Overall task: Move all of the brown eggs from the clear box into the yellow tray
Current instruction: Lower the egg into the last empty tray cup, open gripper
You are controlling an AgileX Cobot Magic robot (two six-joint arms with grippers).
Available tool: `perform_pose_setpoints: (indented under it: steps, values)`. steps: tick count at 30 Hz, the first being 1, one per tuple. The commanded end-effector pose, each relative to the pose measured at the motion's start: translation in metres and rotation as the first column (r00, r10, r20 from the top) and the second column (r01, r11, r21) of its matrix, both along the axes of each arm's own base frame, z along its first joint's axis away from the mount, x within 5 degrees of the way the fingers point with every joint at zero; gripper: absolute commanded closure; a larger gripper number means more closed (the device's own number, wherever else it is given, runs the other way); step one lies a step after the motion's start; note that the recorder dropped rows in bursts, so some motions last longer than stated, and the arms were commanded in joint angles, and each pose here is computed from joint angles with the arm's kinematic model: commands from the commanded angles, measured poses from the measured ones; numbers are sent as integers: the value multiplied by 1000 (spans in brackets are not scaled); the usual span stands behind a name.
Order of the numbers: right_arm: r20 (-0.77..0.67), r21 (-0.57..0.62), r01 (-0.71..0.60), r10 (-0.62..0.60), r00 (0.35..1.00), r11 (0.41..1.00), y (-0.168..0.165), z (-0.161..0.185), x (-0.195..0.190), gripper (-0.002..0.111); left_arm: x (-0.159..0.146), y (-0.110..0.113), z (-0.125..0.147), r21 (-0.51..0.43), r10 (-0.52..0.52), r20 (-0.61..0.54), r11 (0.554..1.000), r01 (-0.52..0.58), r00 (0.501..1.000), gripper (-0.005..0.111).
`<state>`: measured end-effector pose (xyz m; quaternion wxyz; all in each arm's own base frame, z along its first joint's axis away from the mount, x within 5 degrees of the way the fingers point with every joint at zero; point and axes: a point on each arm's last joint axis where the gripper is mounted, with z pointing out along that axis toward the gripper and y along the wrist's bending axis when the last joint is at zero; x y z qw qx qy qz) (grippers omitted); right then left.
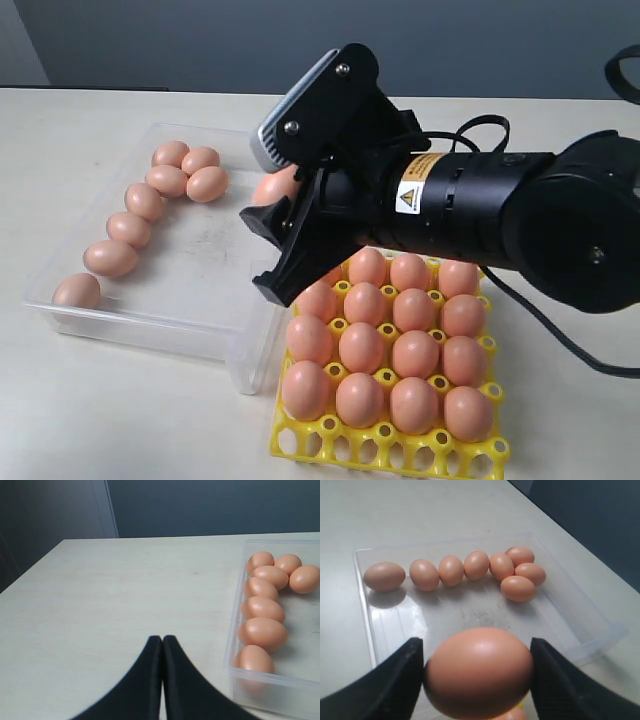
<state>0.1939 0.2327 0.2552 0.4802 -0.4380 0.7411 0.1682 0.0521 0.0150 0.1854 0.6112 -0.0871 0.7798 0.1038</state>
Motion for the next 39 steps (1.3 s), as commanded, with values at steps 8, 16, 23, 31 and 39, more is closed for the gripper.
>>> perform_pose_setpoints:
  steps: [8,16,23,31,39]
  values:
    - [-79,-58,66,-70,994,996,-46,-47,-27,109,0,0,0,3,-5,12,1000,4,1000,106]
    - [-129,37,44,-39,991,998,-96,-10,-79,109,0,0,0,3,-5,12,1000,4,1000,106]
    - [-273,-52,10,-24,962,999,-104,-18,-93,109,0,0,0,3,-5,12,1000,4,1000,106]
    - [-312,-142,2,-46,949,990,-109,-25,-96,109,0,0,0,3,-5,12,1000,4,1000,106]
    - [-117,59,102,-95,989,993,-80,-24,-59,109,0,0,0,3,-5,12,1000,4,1000,106]
